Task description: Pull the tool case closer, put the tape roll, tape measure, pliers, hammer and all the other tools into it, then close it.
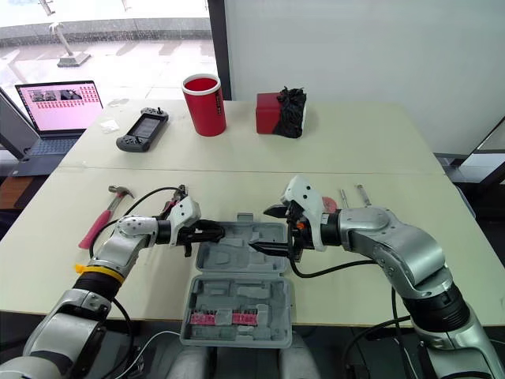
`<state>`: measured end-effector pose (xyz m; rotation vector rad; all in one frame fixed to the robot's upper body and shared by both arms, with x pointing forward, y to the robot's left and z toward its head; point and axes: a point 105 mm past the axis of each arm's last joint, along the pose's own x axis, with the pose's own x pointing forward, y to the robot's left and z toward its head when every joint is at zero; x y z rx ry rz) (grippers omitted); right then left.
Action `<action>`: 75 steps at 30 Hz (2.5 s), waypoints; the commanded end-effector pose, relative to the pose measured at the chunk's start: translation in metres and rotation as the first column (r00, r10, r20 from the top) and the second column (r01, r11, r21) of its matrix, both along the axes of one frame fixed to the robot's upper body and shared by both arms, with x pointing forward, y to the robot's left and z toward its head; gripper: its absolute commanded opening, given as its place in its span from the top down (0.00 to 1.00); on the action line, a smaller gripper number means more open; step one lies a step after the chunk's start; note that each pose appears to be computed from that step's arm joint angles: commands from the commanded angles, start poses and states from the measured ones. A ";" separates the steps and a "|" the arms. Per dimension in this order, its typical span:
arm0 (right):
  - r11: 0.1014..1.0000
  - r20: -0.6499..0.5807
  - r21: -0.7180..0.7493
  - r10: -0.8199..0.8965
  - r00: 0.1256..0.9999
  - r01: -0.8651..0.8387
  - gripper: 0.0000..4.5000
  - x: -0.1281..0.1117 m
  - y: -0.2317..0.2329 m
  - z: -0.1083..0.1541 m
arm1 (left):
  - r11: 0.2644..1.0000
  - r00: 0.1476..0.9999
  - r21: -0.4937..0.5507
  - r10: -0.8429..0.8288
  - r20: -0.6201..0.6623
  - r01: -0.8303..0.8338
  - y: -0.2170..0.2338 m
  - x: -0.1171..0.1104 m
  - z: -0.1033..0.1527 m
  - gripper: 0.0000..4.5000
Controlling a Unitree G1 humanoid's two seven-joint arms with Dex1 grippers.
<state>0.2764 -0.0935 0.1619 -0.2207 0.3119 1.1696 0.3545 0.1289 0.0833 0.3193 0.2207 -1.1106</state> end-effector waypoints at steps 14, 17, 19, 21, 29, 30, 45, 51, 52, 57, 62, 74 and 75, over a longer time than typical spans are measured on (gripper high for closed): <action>0.896 -0.060 0.106 -0.427 0.902 0.431 0.00 -0.001 -0.130 -0.030 | 0.879 0.877 -0.068 0.476 0.063 -0.472 0.156 -0.067 0.035 0.00; 0.855 -0.077 0.119 -0.499 0.863 0.505 0.00 -0.014 -0.159 -0.040 | 0.812 0.812 -0.078 0.583 0.039 -0.579 0.186 -0.092 0.022 0.00; 0.835 -0.118 0.118 -0.526 0.842 0.538 0.00 -0.027 -0.181 -0.051 | 0.719 0.730 -0.145 0.683 -0.036 -0.680 0.208 -0.103 0.015 0.00; 0.780 -0.107 0.080 -0.613 0.783 0.621 0.00 -0.037 -0.222 -0.062 | 0.655 0.670 -0.161 0.738 -0.075 -0.739 0.227 -0.116 0.007 0.00; 0.640 0.055 0.062 -0.768 0.638 0.766 0.00 -0.042 -0.286 -0.066 | 0.576 0.589 -0.134 0.804 -0.082 -0.806 0.261 -0.148 -0.010 0.00; 0.643 0.051 0.074 -0.766 0.641 0.762 0.00 -0.041 -0.285 -0.067 | 0.568 0.580 -0.131 0.811 -0.077 -0.813 0.266 -0.150 -0.010 0.00; 0.763 0.104 0.066 -0.647 0.756 0.643 0.00 -0.020 -0.231 -0.040 | 0.837 0.850 -0.145 0.516 -0.107 -0.527 0.220 -0.099 0.039 0.00; 0.783 0.147 0.028 -0.618 0.773 0.621 0.00 -0.025 -0.194 -0.035 | 0.964 0.966 -0.071 0.249 -0.073 -0.254 0.158 -0.065 0.068 0.00; 0.786 0.164 0.025 -0.612 0.773 0.617 0.00 -0.025 -0.189 -0.033 | 0.973 0.973 -0.068 0.217 -0.079 -0.222 0.150 -0.062 0.071 0.00; 0.793 0.205 0.006 -0.597 0.775 0.609 0.00 -0.036 -0.135 -0.019 | 0.996 0.996 -0.065 -0.059 -0.064 0.054 0.081 -0.048 0.098 0.00; 0.782 0.104 0.016 -0.621 0.777 0.623 0.00 -0.032 -0.112 -0.026 | 0.986 0.988 -0.049 -0.156 0.025 0.157 0.042 -0.038 0.112 0.00; 0.647 0.058 -0.056 -0.758 0.650 0.760 0.00 0.030 -0.113 -0.076 | 0.991 0.982 0.039 -0.132 0.136 0.127 0.031 -0.045 0.104 0.00; 0.630 0.057 -0.056 -0.772 0.633 0.774 0.00 0.037 -0.114 -0.079 | 0.992 0.984 0.045 -0.122 0.133 0.117 0.034 -0.048 0.102 0.00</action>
